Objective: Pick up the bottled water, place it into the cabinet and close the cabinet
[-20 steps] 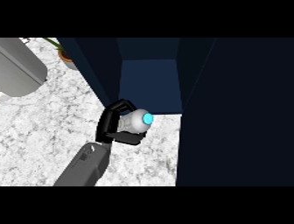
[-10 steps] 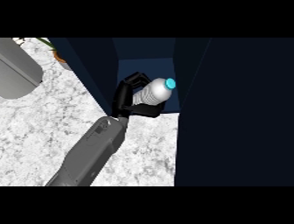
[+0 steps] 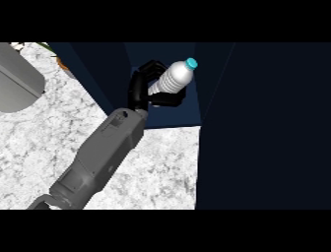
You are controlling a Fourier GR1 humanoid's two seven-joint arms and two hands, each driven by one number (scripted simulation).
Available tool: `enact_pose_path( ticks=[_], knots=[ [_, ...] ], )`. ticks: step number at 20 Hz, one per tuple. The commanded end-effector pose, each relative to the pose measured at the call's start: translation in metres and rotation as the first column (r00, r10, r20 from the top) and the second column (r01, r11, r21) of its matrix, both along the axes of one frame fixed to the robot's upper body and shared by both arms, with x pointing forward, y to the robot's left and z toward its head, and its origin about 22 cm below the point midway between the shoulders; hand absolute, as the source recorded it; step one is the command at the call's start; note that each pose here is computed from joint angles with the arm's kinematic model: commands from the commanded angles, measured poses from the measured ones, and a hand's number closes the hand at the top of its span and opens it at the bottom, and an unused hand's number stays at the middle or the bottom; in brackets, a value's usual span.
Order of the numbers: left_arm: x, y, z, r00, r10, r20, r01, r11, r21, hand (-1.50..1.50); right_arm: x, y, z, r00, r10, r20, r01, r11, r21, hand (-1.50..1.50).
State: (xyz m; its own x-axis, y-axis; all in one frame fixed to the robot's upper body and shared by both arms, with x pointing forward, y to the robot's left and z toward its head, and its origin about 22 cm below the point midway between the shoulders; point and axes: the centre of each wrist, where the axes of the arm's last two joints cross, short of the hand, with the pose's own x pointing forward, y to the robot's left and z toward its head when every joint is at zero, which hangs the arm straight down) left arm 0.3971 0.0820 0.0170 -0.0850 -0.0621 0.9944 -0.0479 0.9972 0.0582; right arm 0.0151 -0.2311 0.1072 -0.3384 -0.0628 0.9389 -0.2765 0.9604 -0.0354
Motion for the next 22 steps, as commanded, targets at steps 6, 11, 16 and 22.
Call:
enact_pose_path(
  ticks=[6,11,16,22],
  knots=[
    [0.020,0.008,0.005,0.970,0.221,0.098,-0.241,0.908,0.343,1.50,0.001,0.000,0.029,0.999,0.020,0.033,-0.022,0.997,0.070,-1.50],
    [0.026,0.011,0.006,0.958,0.271,0.092,-0.286,0.882,0.376,-1.50,0.002,-0.003,0.008,0.999,0.026,0.041,-0.028,0.998,0.056,-1.50],
    [0.031,0.021,0.012,0.961,0.228,0.158,-0.269,0.904,0.332,-1.50,0.005,-0.011,0.008,0.998,0.050,0.039,-0.052,0.997,0.050,-1.50],
    [0.038,0.008,0.045,0.938,0.180,0.296,-0.193,0.981,0.015,1.50,0.000,-0.009,0.005,0.998,0.047,0.030,-0.049,0.998,0.051,-1.50]
  ],
)
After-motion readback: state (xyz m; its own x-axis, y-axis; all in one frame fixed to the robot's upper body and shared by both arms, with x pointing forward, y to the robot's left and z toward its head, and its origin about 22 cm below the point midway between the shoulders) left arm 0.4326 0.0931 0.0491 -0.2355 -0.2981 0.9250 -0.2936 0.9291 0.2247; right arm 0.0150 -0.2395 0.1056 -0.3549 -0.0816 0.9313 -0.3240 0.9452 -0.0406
